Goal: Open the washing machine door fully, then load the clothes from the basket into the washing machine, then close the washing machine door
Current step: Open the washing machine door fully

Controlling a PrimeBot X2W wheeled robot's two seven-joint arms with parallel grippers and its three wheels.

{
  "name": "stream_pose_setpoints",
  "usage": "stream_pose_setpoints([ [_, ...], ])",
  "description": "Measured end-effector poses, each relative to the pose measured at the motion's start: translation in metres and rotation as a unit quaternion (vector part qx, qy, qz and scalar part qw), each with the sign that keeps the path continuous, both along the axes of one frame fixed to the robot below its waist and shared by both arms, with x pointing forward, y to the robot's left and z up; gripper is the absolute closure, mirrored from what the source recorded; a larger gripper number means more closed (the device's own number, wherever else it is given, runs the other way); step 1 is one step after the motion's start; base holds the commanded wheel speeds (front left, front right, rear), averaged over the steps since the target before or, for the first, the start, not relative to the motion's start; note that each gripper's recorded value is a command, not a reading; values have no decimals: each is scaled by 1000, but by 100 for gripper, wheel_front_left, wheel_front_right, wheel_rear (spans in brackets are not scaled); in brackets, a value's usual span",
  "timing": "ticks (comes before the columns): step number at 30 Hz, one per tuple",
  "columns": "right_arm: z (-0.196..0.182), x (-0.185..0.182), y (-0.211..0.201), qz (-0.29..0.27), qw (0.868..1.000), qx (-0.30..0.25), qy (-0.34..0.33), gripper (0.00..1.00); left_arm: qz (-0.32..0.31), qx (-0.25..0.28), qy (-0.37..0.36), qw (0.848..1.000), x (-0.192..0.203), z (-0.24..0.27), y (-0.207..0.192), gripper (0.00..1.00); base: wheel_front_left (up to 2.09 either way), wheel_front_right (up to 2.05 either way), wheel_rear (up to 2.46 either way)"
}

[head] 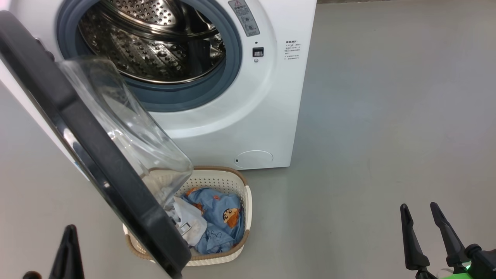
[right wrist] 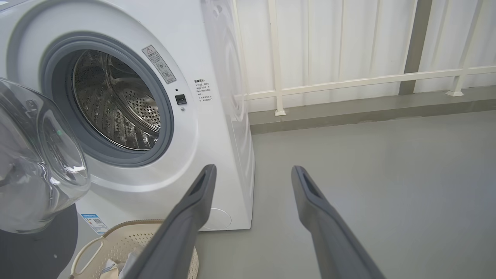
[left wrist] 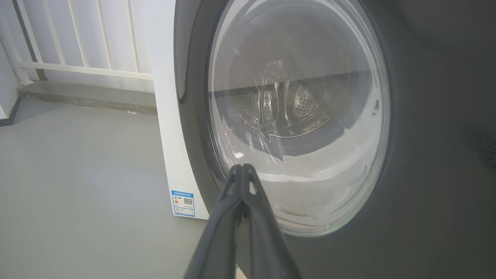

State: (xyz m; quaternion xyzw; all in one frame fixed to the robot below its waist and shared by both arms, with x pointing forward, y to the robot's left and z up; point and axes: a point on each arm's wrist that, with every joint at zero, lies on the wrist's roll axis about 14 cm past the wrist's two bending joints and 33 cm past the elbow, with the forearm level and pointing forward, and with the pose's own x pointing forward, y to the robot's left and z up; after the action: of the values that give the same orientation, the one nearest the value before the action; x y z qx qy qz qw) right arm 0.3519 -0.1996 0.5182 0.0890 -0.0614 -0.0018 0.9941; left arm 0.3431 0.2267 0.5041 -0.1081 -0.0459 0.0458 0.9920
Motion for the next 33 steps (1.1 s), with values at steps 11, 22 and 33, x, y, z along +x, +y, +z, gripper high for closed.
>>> stream_pose_setpoints([
  [11,1,1,3,4,1000,1,-1,0,40,35,-54,997,5,39,38,100,0,0,0],
  [22,5,5,8,12,1000,1,-8,0,41,94,-177,979,18,145,60,100,0,0,0],
  [33,1,10,18,28,1000,1,-2,0,-31,125,-278,952,18,266,19,100,0,0,0],
])
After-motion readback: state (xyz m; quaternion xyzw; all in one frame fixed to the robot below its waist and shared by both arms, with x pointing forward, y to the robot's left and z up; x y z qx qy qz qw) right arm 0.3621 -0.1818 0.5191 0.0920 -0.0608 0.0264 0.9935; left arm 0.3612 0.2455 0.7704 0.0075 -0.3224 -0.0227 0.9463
